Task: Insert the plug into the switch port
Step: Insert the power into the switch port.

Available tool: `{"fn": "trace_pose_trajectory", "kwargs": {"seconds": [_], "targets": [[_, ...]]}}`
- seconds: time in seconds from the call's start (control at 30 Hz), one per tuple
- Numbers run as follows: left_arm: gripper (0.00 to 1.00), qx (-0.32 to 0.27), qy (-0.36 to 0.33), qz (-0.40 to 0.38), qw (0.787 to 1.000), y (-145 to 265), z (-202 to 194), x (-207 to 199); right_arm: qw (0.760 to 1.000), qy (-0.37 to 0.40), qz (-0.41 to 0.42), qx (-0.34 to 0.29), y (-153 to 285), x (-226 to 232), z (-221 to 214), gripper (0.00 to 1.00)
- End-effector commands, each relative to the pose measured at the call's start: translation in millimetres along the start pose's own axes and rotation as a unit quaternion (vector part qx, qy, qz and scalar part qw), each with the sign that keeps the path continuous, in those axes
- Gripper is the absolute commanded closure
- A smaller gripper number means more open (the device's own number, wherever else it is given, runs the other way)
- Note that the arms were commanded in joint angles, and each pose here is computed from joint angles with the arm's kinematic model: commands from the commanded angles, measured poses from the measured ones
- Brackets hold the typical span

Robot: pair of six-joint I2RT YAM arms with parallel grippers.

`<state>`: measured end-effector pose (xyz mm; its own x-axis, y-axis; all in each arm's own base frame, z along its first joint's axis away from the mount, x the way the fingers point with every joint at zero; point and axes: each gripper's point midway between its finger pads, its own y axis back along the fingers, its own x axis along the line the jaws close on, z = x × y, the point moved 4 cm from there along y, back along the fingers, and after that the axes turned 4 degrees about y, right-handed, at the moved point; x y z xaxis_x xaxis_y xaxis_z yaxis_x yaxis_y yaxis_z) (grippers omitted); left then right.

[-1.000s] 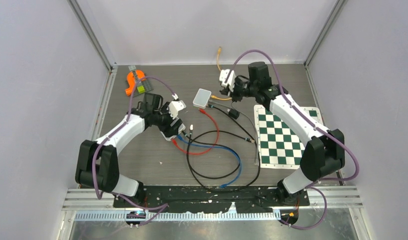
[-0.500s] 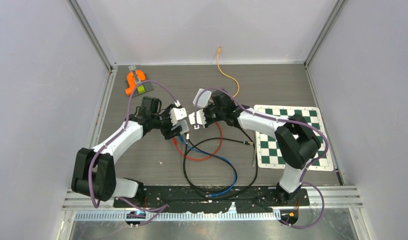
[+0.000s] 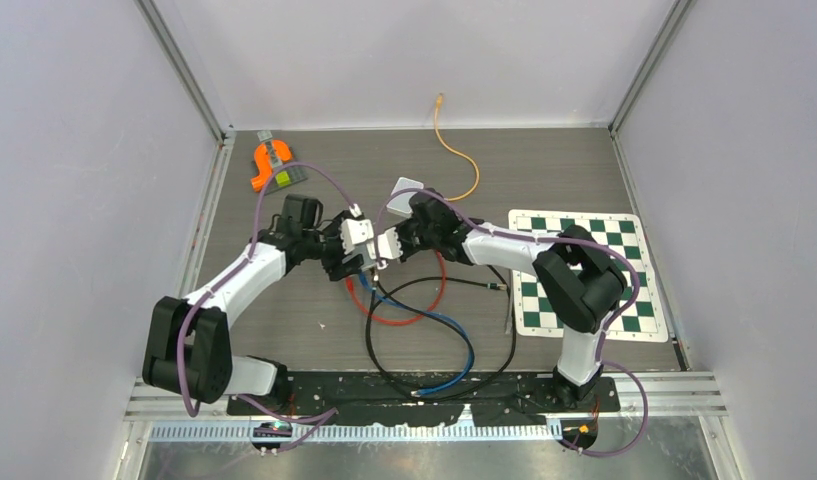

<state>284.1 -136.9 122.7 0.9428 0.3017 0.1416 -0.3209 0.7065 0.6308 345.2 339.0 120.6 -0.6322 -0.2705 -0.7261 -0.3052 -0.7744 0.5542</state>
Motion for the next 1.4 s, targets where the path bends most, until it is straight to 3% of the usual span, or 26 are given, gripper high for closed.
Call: {"fn": "trace_pose_trajectory", "kwargs": {"seconds": [0.0, 1.07, 1.37], "targets": [[0.47, -0.033, -0.026, 0.003, 0.999, 2, 23, 8, 0.998, 0.037, -0.048, -0.029, -5, -22, 28, 0.95], [0.45, 0.01, 0.059, -0.04, 0.997, 9, 39, 17, 0.984, 0.082, -0.152, -0.036, 17, -27, 55, 0.95], [0.46, 0.01, 0.061, -0.044, 0.997, 10, 38, 17, 0.984, 0.105, -0.141, -0.042, 11, -23, 62, 0.95]]}}
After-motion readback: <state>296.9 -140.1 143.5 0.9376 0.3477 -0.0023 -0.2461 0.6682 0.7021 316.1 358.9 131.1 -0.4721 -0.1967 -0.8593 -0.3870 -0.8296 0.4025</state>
